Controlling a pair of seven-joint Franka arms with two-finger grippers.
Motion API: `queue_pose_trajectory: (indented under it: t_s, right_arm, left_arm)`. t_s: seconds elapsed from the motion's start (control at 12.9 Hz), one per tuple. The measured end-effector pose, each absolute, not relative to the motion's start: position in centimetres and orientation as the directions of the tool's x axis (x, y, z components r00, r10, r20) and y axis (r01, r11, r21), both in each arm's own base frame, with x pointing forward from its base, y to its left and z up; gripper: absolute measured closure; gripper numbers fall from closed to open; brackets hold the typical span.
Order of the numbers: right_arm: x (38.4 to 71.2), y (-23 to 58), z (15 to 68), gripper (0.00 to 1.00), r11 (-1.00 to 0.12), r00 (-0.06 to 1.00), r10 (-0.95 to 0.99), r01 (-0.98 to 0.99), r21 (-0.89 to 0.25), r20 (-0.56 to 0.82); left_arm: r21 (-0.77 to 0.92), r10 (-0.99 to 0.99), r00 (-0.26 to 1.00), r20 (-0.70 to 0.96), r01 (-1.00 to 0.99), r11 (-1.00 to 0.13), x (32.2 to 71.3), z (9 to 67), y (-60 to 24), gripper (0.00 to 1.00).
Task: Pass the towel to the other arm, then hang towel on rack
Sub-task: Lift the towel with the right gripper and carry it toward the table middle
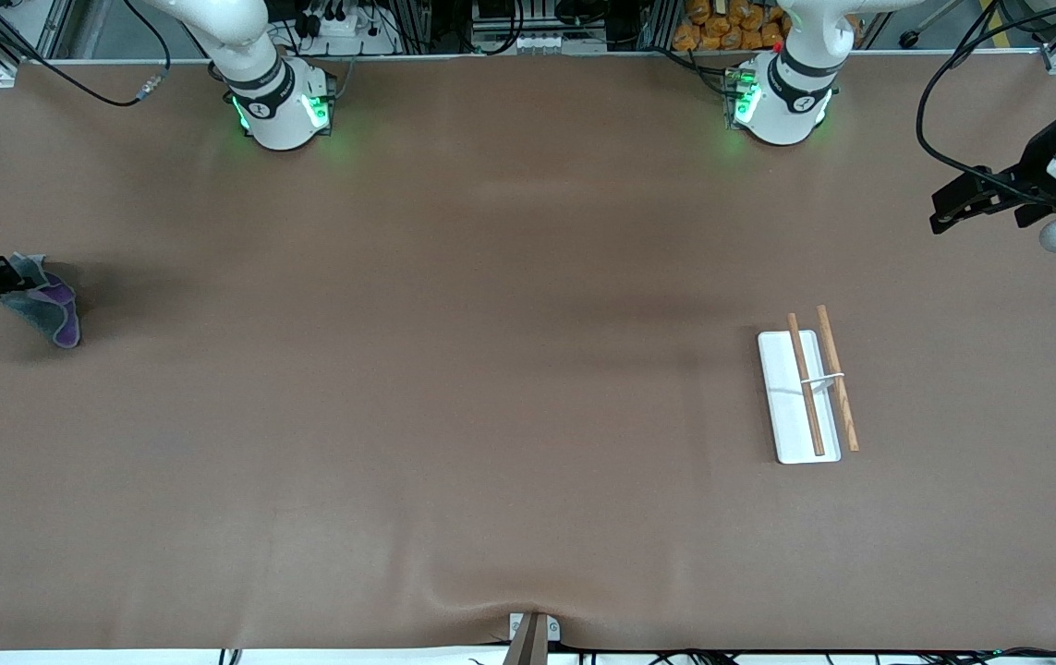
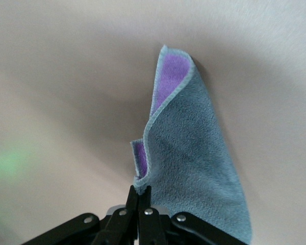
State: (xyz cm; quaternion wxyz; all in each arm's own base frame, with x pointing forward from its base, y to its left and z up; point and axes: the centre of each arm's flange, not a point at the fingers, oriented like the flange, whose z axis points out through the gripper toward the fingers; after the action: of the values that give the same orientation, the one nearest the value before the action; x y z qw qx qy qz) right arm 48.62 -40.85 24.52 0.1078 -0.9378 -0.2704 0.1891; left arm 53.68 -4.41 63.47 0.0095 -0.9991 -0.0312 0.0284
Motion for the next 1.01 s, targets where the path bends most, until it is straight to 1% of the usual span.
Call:
queue_pose_trajectory:
  t_s: [0.31, 0.54, 1.01]
  right_arm:
    - [50.6, -38.5, 28.4, 0.98, -0.861, 0.789, 0.499, 0.404, -0.308, -0.358]
    - [52.1, -35.6, 31.4, 0.98, -0.882, 0.793, 0.465, 0.376, -0.284, -0.394]
    - [54.3, -28.7, 36.4, 0.98, -0.919, 0.812, 0.382, 0.281, -0.278, -0.441]
  left_arm:
    - [-0.021, 0.063, 0.996, -0.056, 0.062, -0.998, 53.7, 63.5, -4.4, 0.0]
    - [-0.021, 0.063, 0.996, -0.056, 0.062, -0.998, 53.7, 63.5, -4.4, 0.0]
    - [-0.021, 0.063, 0.996, -0.061, 0.062, -0.998, 53.8, 63.2, -4.4, 0.0]
